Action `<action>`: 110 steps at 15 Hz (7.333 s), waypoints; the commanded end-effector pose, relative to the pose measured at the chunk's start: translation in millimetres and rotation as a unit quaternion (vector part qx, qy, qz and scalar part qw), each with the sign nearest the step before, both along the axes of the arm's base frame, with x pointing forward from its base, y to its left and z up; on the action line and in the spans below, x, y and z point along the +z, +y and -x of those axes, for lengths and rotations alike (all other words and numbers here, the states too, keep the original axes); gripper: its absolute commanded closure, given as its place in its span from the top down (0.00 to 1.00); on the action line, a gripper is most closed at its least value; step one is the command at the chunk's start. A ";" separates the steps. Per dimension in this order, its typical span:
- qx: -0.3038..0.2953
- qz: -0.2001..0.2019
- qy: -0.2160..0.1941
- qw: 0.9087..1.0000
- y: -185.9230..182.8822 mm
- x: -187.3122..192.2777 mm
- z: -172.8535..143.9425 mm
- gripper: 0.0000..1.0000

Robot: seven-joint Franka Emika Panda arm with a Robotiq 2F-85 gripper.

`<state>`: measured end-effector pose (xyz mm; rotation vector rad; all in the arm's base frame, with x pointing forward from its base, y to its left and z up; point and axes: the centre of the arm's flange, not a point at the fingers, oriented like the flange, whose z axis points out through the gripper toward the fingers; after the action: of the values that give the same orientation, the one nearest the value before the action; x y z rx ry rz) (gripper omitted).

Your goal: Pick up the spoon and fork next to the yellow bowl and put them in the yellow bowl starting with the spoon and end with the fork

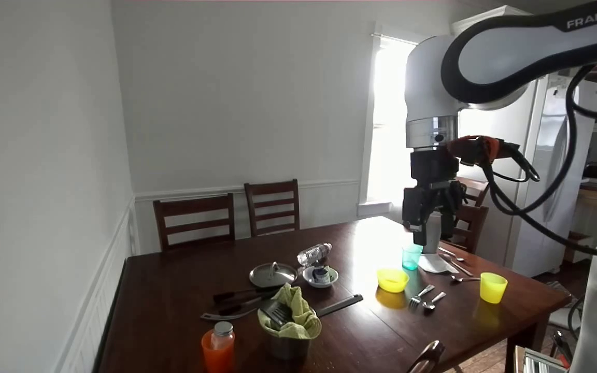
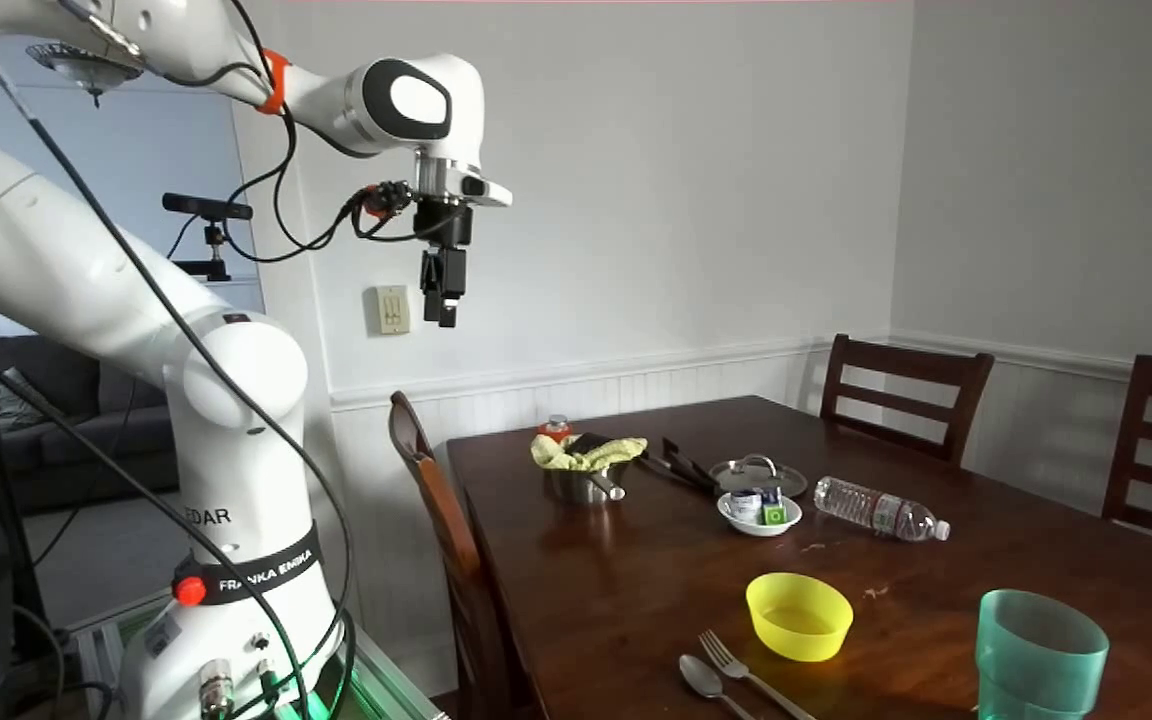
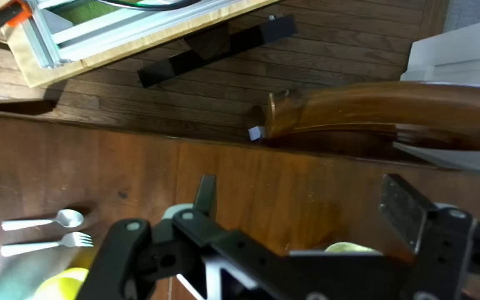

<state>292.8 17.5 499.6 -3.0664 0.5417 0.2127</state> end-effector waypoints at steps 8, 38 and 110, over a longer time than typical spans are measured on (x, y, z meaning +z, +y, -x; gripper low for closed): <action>-0.293 -0.023 -0.051 0.955 -183.7 -69.4 59.1 1.00; -0.572 -0.011 0.040 0.819 -378.4 -240.2 29.3 1.00; -0.554 -0.008 -0.008 0.833 -441.9 -314.1 -138.6 0.02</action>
<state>419.2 -414.9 196.9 -2.2344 2.0938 0.1134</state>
